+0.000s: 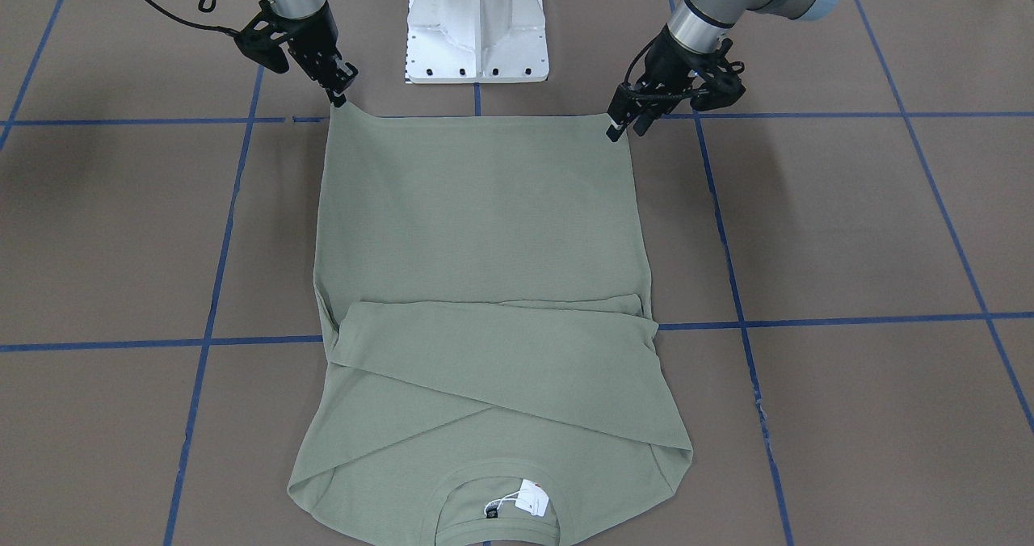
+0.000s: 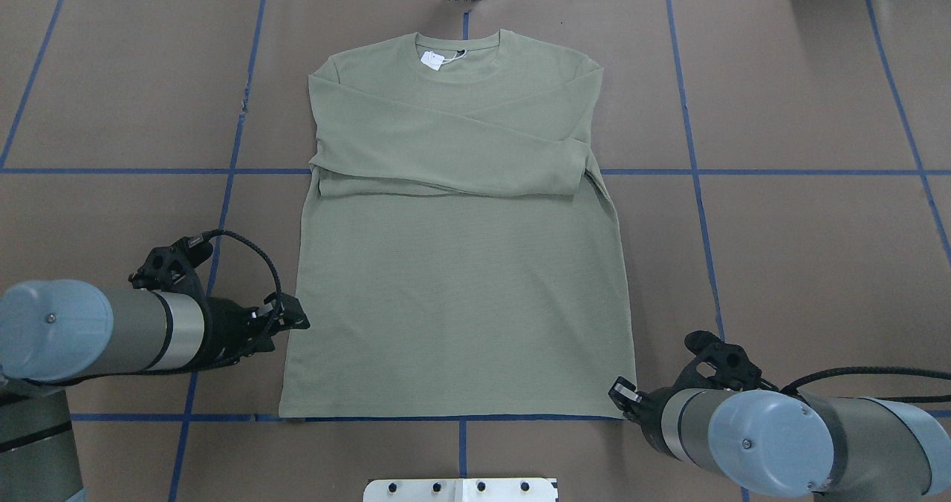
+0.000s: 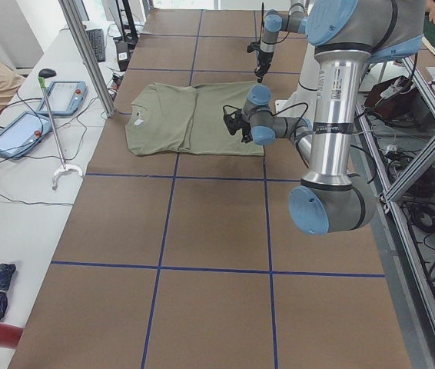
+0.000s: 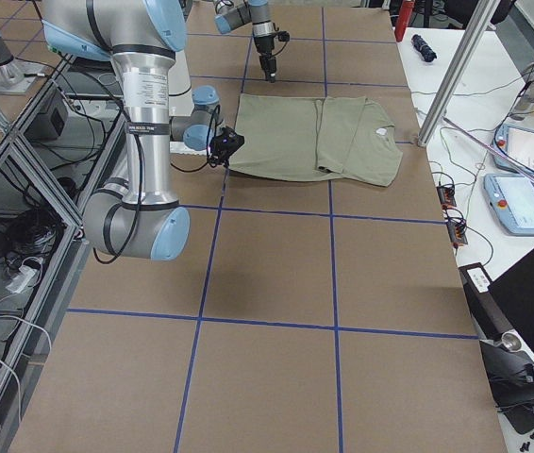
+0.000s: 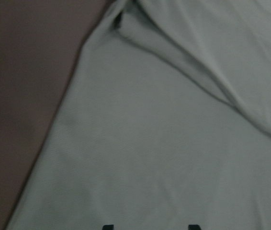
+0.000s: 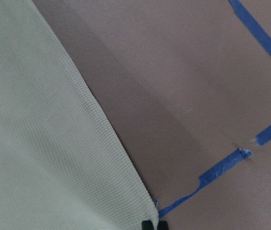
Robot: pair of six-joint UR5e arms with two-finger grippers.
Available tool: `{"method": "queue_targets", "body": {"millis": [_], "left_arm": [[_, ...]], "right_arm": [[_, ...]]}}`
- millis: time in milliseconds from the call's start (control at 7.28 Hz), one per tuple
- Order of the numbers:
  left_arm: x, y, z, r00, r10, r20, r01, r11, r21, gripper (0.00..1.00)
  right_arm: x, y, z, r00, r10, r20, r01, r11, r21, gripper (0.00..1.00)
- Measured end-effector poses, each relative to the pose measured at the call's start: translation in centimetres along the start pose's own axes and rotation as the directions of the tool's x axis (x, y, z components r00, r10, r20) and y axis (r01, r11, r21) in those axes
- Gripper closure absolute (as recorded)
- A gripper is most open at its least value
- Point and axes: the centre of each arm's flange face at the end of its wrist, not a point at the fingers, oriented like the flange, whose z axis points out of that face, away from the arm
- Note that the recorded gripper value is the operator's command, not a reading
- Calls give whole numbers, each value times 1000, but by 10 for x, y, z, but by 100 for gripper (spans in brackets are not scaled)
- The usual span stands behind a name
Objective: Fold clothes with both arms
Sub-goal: 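Grasp both hem corners with the left and right grippers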
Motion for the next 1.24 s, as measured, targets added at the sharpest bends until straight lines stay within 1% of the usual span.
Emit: {"method": "queue_targets", "body": {"millis": [137, 275, 550, 825, 962, 1099, 1237], "left_arm": [[-21, 17, 13, 999, -15, 49, 15, 1000, 5, 36], [-34, 28, 21, 997, -19, 76, 19, 1000, 10, 38], [-43, 36, 31, 995, -23, 100, 22, 1000, 10, 39], [-41, 45, 39, 995, -15, 104, 15, 1000, -4, 45], [-42, 50, 44, 994, -9, 110, 10, 1000, -10, 51], [-44, 53, 48, 993, -5, 116, 7, 1000, -15, 62], [-46, 56, 50, 992, 0, 125, 3, 1000, -19, 100]], "right_arm": [[0, 0, 0, 1000, 0, 0, 0, 1000, 0, 100], [0, 0, 0, 1000, 0, 0, 0, 1000, 0, 100], [1, 0, 0, 1000, -1, -1, 1, 1000, 0, 100], [1, 0, 1, 1000, -1, -2, 1, 1000, 1, 100], [1, 0, 1, 1000, 0, -2, 0, 1000, 1, 100], [1, 0, 1, 1000, 0, -3, 0, 1000, 1, 100], [1, 0, 1, 1000, 0, -3, 0, 1000, 2, 100]]}}
